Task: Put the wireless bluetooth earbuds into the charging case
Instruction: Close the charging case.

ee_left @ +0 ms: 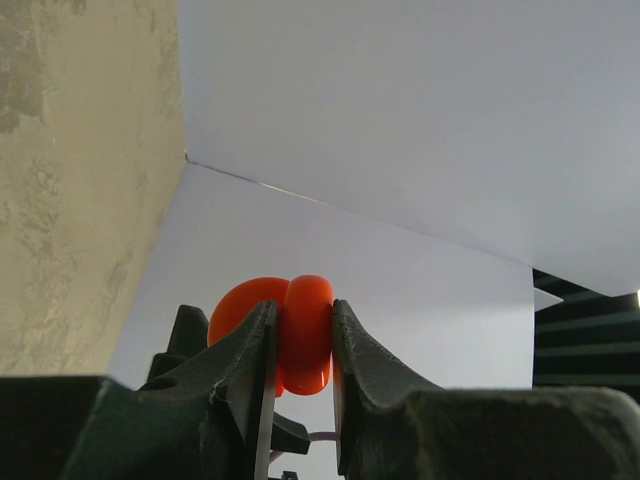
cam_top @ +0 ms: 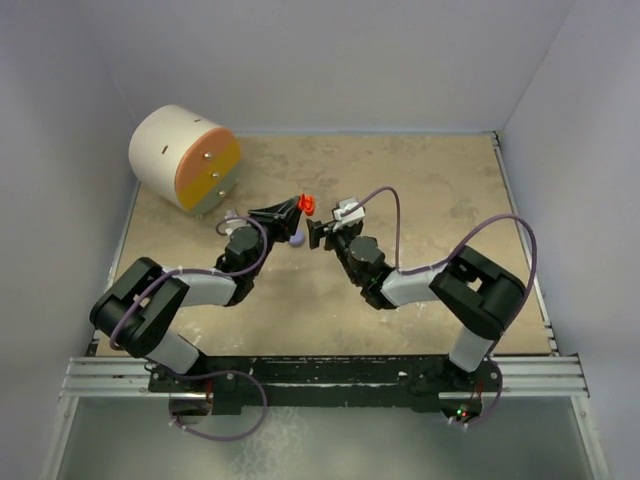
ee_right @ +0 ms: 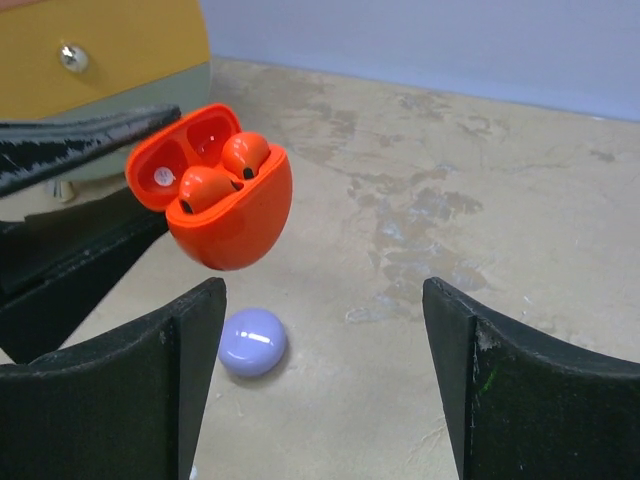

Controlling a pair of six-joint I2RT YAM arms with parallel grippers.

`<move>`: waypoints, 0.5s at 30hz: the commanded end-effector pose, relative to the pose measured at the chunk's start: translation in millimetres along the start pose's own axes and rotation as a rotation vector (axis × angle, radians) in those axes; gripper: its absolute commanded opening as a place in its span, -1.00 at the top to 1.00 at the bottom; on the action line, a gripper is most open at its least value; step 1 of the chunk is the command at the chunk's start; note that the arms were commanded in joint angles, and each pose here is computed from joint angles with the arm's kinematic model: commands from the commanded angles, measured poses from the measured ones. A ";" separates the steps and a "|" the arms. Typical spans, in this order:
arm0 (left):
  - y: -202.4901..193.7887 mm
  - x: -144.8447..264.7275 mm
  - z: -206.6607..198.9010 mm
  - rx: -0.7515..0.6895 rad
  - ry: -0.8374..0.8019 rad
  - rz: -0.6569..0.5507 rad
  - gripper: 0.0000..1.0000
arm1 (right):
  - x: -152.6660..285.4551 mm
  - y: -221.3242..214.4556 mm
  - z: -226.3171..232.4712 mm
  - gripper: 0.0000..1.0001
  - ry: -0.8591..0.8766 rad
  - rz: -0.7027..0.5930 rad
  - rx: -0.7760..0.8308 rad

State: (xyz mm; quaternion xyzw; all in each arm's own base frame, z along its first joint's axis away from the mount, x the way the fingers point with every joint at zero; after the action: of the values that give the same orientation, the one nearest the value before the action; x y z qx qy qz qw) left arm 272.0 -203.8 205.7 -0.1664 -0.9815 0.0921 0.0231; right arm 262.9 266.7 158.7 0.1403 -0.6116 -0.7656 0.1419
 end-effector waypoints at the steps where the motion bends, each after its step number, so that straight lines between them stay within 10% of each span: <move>1: -2.6 1.4 -15.1 0.013 -0.056 -0.014 1.00 | -11.7 13.6 5.9 -0.64 -0.004 -0.109 -0.017; 15: -5.4 4.2 -0.7 0.017 -0.018 -0.002 1.00 | -14.0 2.2 4.2 -0.66 0.014 -0.169 -0.013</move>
State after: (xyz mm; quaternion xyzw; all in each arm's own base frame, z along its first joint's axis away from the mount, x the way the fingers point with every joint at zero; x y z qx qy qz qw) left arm 269.2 -207.1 203.3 -0.1646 -0.9817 0.0911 0.0287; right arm 270.0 271.9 148.4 0.1656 -0.6092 -0.7670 0.1151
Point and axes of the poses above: each gripper's point midway between its finger pads, its own x axis back along the fingers, its own z axis along the line the jaws close on, y = z × x, the point moved 10 cm from there along x, back along the fingers, and after that the axes turned 8 degrees about -x, right-handed, at the moved point
